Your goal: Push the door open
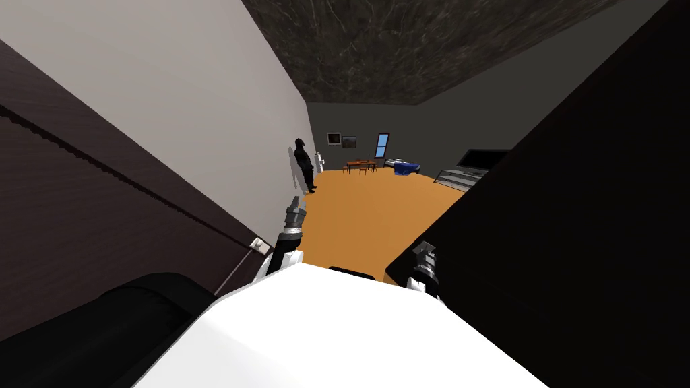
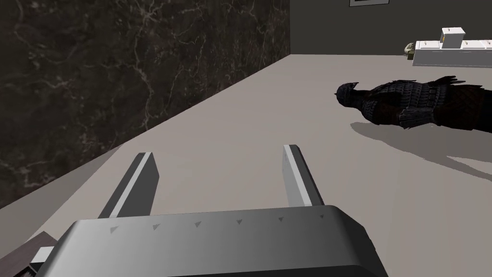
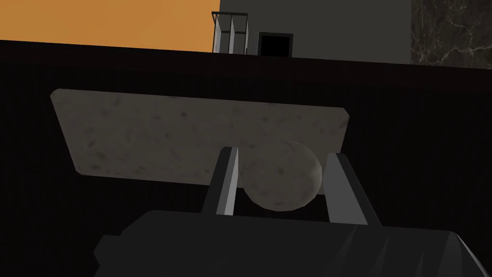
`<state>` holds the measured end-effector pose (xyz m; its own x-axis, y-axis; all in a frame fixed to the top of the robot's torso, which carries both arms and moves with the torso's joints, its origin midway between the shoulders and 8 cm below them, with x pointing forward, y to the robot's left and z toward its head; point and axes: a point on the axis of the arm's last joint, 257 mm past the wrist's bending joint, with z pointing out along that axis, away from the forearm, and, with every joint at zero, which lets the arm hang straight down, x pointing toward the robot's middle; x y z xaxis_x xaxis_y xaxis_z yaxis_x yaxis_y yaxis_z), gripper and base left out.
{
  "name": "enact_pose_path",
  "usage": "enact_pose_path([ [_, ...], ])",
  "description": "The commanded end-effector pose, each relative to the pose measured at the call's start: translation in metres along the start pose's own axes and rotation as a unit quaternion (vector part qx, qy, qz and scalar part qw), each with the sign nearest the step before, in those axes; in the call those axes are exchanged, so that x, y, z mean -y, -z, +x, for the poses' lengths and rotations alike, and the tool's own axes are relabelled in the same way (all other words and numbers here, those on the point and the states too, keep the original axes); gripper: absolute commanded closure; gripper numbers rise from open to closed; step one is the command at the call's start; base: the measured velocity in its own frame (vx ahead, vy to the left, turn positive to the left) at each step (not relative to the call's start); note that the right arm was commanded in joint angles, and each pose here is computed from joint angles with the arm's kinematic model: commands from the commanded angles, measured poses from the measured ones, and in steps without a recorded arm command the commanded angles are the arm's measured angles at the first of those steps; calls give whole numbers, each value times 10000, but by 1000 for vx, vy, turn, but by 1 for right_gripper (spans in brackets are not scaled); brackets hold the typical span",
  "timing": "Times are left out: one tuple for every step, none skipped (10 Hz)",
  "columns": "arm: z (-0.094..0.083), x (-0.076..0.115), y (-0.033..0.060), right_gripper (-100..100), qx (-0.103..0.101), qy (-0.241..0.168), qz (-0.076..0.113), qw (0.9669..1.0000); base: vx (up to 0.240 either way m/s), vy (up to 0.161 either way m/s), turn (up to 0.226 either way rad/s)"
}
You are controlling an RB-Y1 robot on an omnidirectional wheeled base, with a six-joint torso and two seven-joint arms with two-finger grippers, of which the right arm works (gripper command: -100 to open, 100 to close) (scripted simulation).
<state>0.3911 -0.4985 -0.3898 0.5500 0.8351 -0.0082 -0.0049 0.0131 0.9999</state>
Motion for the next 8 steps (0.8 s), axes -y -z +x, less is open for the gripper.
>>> enact_pose_path([
  [-184, 6, 7, 100, 206, -2, 32, 9998, 132, -32, -52],
  [-214, 7, 8, 100, 246, -6, 35, 9997, 175, 7, -62],
  [-214, 7, 8, 100, 246, -6, 35, 9997, 121, 14, -35],
  [-313, 14, 15, 100, 377, -26, 49, 9993, 163, -3, -56],
  [-331, 15, 17, 100, 400, -30, 52, 9992, 199, -23, -37],
  [-362, 19, 22, 100, 444, -39, 58, 9990, 209, -16, -36],
  [-301, 55, 45, 100, 401, -47, 131, 9991, 96, -9, -25],
  [-454, 13, 34, 100, 544, -22, 82, 9985, 153, -34, -39],
])
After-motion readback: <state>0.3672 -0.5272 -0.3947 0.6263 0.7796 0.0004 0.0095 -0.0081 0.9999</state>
